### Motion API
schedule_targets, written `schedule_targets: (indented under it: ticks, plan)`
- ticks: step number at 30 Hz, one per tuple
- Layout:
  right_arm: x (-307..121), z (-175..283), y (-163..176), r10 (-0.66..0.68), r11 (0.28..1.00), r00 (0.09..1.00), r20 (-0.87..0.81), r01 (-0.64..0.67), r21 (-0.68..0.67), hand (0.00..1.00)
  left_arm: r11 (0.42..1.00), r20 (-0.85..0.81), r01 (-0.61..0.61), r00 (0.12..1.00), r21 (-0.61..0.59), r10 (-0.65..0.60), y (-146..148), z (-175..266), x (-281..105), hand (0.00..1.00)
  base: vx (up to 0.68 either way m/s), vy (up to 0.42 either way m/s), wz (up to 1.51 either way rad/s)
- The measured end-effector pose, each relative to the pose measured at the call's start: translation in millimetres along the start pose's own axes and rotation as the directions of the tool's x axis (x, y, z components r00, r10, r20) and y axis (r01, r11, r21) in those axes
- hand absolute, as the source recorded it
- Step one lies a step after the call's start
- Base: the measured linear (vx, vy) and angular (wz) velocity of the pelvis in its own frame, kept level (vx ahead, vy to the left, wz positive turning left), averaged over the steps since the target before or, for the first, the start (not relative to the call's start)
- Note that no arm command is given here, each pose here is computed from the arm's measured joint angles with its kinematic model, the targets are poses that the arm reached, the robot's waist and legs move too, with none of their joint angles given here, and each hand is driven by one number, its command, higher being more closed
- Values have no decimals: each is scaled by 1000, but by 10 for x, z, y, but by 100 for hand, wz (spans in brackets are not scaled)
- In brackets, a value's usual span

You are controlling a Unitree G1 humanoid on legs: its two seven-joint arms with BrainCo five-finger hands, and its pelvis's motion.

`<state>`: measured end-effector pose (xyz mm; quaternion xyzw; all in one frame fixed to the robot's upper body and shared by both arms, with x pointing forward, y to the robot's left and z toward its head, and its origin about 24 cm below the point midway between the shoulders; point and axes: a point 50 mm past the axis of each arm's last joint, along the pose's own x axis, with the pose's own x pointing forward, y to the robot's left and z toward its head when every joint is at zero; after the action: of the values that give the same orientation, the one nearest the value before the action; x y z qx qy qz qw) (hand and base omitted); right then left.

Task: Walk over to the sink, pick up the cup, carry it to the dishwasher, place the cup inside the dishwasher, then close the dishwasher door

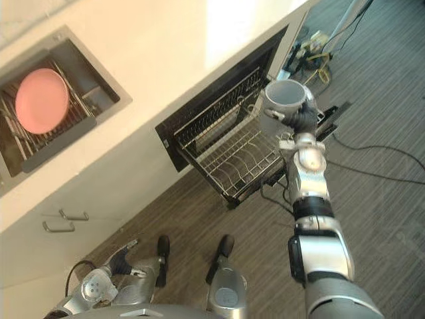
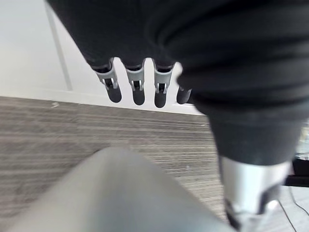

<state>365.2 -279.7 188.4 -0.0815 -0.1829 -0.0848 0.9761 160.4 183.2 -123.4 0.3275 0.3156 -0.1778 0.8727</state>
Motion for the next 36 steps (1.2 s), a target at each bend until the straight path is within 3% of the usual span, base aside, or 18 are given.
schedule_targets:
  ticks: [2,7,14,19,25,26,31,36]
  plan:
    - [90,110,102,39,999,999,22,-39,-13,100,988,-153,-115,983,-103,98,187,-140,39,0,-88,-20,2]
    - [106,-32,101,25,1000,997,-78,-25,-1,100,946,-227,-233,957,-224,181,341,-131,88,0,-16,-1,26]
    - [144,-109,335,52,997,989,-135,-44,62,100,892,-325,-280,931,-354,163,244,-199,80,0,-40,26,20]
    - [70,-324,517,69,995,968,-240,-49,89,100,820,-431,-364,888,-441,162,157,-228,75,0,-89,18,11]
    - [80,-337,437,27,997,959,-281,-4,83,100,810,-502,-374,857,-451,116,121,-233,85,0,-25,0,2]
    - [72,-361,424,26,997,951,-307,-5,72,0,811,-507,-372,855,-451,111,113,-225,89,0,0,0,0]
    - [26,-471,516,60,998,910,-411,-56,22,0,836,-516,-348,852,-423,93,126,-194,112,0,9,-14,1]
    - [69,-413,549,62,995,909,-412,-89,-47,0,857,-530,-326,845,-398,75,121,-212,104,0,10,-9,5]
